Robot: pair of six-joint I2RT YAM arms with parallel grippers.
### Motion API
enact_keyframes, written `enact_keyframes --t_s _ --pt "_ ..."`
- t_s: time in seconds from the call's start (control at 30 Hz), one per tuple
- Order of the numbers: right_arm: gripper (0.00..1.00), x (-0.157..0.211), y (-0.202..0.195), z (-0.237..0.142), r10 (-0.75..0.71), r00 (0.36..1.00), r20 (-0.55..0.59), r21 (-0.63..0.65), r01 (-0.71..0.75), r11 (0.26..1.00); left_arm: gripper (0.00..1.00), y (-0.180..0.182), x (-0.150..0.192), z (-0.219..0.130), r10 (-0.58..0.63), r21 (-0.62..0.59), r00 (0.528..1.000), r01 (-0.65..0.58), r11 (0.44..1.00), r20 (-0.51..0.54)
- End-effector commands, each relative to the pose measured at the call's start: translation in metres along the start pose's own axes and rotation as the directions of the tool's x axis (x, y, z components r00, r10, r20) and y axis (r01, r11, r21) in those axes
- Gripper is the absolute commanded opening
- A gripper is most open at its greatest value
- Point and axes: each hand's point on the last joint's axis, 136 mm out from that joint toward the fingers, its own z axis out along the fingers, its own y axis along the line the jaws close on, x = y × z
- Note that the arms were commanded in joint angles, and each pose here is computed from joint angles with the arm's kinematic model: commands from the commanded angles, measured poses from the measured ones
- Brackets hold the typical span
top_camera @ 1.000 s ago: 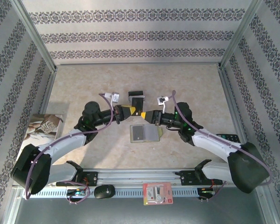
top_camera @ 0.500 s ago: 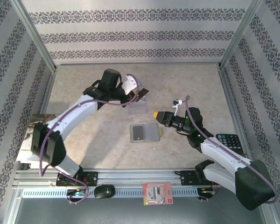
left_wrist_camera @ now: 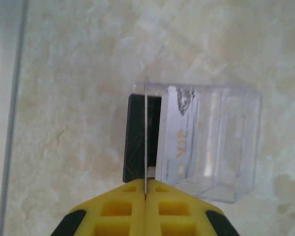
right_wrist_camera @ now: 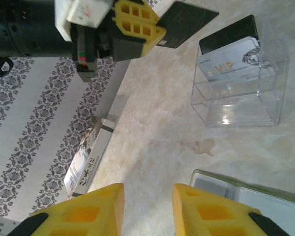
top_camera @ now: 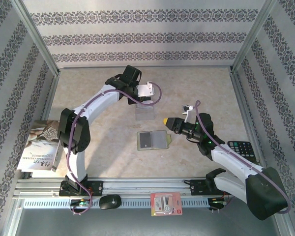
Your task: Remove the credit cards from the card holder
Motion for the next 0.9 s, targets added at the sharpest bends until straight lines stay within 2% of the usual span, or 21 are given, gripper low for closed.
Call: enact_keyframes --t_s 0.0,0.13,0.27,0.67,0.87 --pt "0.32 -0.002 -0.006 0.000 -0.015 1.000 0.008 0.012 0.015 1.000 0.00 0.006 0.010 0.006 0.110 -0.025 0.992 -0.112 0.993 -0.059" --pt "0.31 -0.002 -0.007 0.002 -0.011 1.000 0.004 0.012 0.011 1.000 0.00 0.016 0.005 0.011 0.117 -0.056 0.992 -0.119 0.991 -0.041" --pt "0.32 -0.002 -0.009 0.002 -0.009 1.000 0.003 0.017 0.009 1.000 0.00 0.014 0.000 0.017 0.115 -0.033 0.993 -0.116 0.993 -0.024" --pt "0.32 -0.004 -0.010 0.000 -0.004 1.000 0.007 0.021 0.004 1.000 0.00 0.010 0.008 0.040 0.091 -0.007 0.995 -0.091 0.996 -0.034" --pt "0.32 -0.003 -0.011 -0.001 -0.003 1.000 0.005 0.022 0.003 1.000 0.00 0.017 0.012 0.047 0.076 -0.038 0.996 -0.078 0.996 -0.053"
